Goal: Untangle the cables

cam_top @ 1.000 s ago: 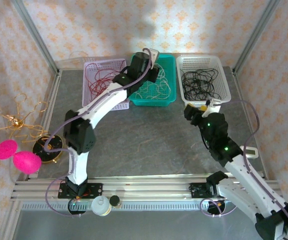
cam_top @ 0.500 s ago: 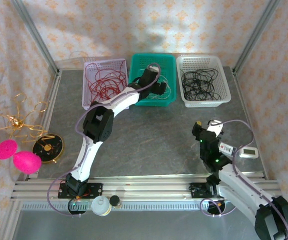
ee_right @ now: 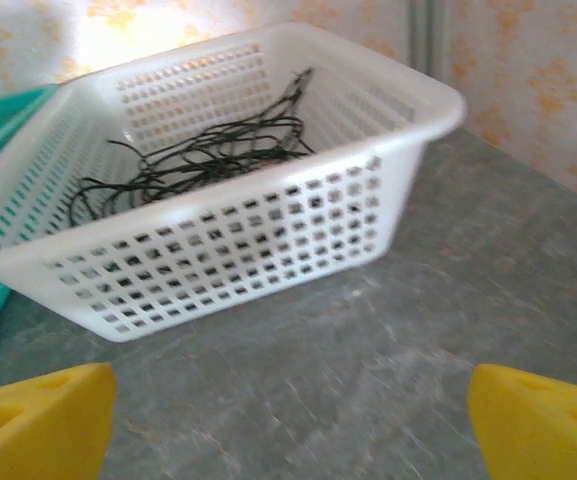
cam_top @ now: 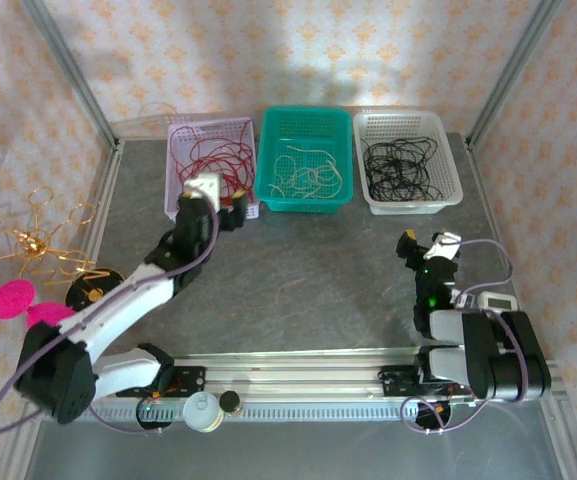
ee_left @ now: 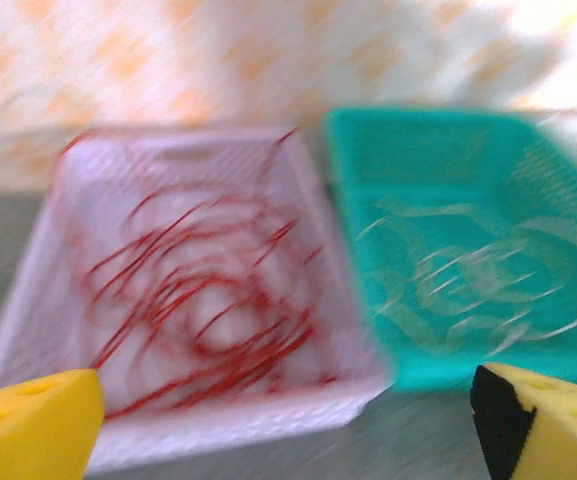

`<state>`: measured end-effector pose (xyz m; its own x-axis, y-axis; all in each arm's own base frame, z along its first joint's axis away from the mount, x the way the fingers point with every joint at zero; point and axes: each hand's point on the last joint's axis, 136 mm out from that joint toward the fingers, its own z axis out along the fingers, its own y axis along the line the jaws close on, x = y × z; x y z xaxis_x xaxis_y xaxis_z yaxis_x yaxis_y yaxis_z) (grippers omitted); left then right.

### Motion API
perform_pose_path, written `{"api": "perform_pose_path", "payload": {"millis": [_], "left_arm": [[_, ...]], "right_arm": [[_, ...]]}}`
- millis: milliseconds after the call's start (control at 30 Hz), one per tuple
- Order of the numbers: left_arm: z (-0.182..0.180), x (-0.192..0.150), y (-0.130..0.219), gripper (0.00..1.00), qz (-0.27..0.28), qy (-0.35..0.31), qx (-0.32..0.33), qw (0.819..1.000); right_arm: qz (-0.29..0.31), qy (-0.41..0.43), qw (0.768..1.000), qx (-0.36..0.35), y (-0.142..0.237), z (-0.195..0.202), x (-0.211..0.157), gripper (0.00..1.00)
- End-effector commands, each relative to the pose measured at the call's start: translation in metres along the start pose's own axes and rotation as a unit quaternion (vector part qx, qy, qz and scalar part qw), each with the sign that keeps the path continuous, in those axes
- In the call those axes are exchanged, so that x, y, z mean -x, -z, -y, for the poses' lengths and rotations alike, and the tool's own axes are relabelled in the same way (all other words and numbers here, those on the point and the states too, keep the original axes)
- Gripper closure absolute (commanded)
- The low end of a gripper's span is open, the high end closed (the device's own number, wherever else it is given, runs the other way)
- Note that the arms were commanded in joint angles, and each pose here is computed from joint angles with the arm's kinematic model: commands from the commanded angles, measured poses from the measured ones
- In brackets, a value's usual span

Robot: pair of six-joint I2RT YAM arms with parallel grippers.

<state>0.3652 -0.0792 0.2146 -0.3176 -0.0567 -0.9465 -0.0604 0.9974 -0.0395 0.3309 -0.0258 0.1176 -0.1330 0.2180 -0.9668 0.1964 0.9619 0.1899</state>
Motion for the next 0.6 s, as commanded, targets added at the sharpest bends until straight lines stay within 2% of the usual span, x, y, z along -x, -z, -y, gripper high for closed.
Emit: {"api": "perform_pose_path", "payload": {"millis": [0,33,67,133,233,300,400,567], "left_arm": [[-0.049,-0.039,0.006,0.08,0.003,0.002,0.056,0.998],[-0.059,-0.043,0.012,0.08,0.024,-0.003,0.065,0.998],[-0.072,-0.05,0.016,0.08,0.04,0.004,0.08,0.996],[-0.089,-0.052,0.019,0.07,0.07,0.023,0.079,0.994],[-0.108,-0.058,0.028,0.06,0.137,0.022,0.084,0.987],[-0.115,-0.061,0.031,0.04,0.169,0.03,0.078,0.982],[-0.106,-0.057,0.009,0.04,0.152,0.02,0.056,0.987],[-0.11,-0.055,-0.009,0.06,0.169,0.019,0.058,0.984]], "right_arm": [[0.085,0.008,0.995,0.052,0.002,-0.017,0.029,0.1],[0.107,0.0,0.993,0.051,0.003,-0.015,0.033,0.0],[0.108,-0.001,0.993,0.046,0.001,-0.014,0.03,0.0],[0.05,0.004,0.999,0.015,-0.014,-0.008,0.018,0.0],[0.073,0.001,0.997,-0.023,-0.018,-0.001,0.023,0.0],[0.05,0.004,0.998,-0.032,-0.022,-0.001,0.017,0.0],[0.052,0.008,0.998,-0.039,-0.025,-0.002,0.018,0.0],[0.039,0.01,0.998,-0.04,-0.033,-0.003,0.016,0.01]]}}
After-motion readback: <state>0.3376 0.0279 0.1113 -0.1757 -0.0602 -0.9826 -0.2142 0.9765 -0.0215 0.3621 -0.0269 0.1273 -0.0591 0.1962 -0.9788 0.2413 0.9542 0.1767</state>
